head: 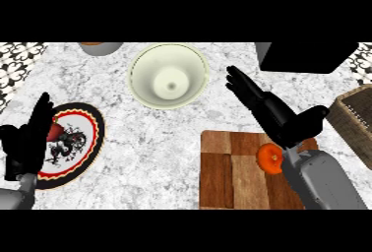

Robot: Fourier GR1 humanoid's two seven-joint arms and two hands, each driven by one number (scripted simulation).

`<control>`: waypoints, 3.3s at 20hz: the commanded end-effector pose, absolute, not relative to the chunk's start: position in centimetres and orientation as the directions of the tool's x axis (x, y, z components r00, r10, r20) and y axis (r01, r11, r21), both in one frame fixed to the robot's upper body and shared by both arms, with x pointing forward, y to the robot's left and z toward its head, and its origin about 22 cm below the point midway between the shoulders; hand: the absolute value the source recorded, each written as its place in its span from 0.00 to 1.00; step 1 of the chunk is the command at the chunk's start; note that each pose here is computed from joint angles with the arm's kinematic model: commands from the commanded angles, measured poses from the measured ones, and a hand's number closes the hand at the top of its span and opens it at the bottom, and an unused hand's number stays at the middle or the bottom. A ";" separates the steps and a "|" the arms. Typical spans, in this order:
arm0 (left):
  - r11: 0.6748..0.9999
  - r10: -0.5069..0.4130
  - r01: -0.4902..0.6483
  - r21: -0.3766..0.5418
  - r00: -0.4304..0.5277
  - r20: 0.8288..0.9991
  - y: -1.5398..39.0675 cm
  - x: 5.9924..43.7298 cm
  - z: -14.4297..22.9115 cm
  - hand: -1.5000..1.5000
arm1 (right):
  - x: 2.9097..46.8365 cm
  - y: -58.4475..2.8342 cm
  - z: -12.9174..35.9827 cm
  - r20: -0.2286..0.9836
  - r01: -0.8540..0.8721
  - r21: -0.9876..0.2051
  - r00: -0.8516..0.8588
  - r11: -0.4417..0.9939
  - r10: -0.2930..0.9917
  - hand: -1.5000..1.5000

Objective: Pick the squash from the cutting board and place it in the basket

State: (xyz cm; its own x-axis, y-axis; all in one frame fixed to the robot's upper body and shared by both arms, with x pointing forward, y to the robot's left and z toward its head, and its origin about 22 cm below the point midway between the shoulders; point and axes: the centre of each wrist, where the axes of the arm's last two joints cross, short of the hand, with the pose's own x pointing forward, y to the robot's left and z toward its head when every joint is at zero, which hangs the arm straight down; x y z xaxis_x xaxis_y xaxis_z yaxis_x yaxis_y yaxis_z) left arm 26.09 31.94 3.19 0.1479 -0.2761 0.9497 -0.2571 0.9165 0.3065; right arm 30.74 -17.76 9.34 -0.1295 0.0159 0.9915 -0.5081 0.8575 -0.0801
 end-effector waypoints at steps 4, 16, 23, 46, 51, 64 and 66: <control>0.962 -0.140 -0.169 0.216 0.376 0.916 30.3 22.8 -2.1 0.50 | 33.0 -20.9 11.8 0.955 -0.234 0.017 -0.286 0.972 -0.085 1.00; 0.984 -0.107 -0.063 0.166 0.535 0.838 31.3 19.5 -5.1 0.50 | 30.7 -11.4 7.6 0.887 -0.002 -0.398 -0.255 0.918 0.384 0.00; 0.983 -0.085 -0.089 0.161 0.555 0.828 30.6 19.1 -5.6 0.50 | 33.0 -18.2 12.7 0.555 0.159 -0.817 -0.041 0.554 0.831 0.00; 0.988 -0.066 -0.086 0.131 0.531 0.845 29.9 19.4 -4.9 0.50 | 26.1 -22.9 29.4 0.186 -0.390 -0.894 0.129 0.222 0.974 0.00; 0.985 -0.103 -0.061 0.160 0.537 0.838 30.3 18.9 -4.5 0.50 | 24.7 -21.9 28.1 0.240 -0.374 -0.883 0.160 0.283 0.958 0.00; 0.987 -0.107 -0.050 0.156 0.525 0.844 29.2 19.0 -4.6 0.50 | 25.4 -20.1 20.0 0.282 -0.354 -0.875 0.183 0.330 0.942 0.00; 0.990 -0.096 -0.034 0.134 0.527 0.845 29.5 19.6 -5.1 0.50 | 25.9 -20.2 18.1 0.208 -0.386 -0.885 0.175 0.262 0.962 0.00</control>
State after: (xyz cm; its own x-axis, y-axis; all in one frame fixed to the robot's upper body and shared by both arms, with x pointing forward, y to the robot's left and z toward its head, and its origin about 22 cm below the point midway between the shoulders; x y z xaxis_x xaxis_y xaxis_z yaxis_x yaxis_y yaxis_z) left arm 20.22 29.70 -3.78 0.4614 -0.1135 0.8799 -0.0433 0.9877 0.1501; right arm 25.65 -21.06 20.57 0.0893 0.9492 0.3018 -0.3612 0.3133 -0.8783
